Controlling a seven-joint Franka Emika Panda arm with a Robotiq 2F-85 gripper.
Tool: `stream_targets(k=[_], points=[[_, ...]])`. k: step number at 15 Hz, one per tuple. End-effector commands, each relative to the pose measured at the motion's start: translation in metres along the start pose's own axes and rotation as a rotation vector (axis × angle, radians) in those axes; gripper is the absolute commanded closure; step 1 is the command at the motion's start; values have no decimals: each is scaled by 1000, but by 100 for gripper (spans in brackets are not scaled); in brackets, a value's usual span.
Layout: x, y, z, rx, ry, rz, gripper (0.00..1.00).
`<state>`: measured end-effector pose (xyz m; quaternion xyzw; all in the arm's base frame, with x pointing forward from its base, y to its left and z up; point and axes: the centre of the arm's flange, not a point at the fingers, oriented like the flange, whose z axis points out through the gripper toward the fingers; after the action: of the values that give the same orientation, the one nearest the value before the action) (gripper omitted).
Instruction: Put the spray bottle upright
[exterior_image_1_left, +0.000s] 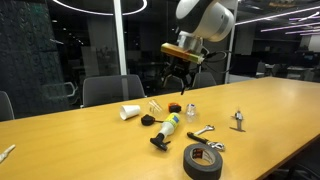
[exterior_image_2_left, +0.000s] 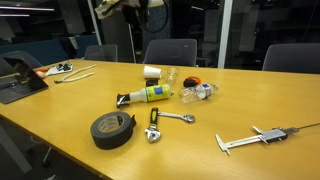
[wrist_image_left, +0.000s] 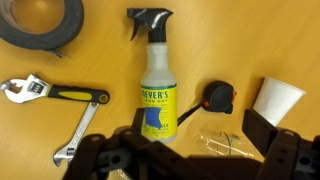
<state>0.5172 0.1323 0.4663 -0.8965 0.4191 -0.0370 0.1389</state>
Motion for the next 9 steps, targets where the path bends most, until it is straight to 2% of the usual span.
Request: stream_targets(k=[1, 6, 7, 8, 9], points=[[14, -23, 43, -15, 154, 124, 0], [28, -32, 105, -135, 242, 180, 0], [32, -43, 114, -160, 247, 186, 0], [44, -83, 106, -177, 248, 188, 0], [35, -46, 128, -188, 248, 209, 0]])
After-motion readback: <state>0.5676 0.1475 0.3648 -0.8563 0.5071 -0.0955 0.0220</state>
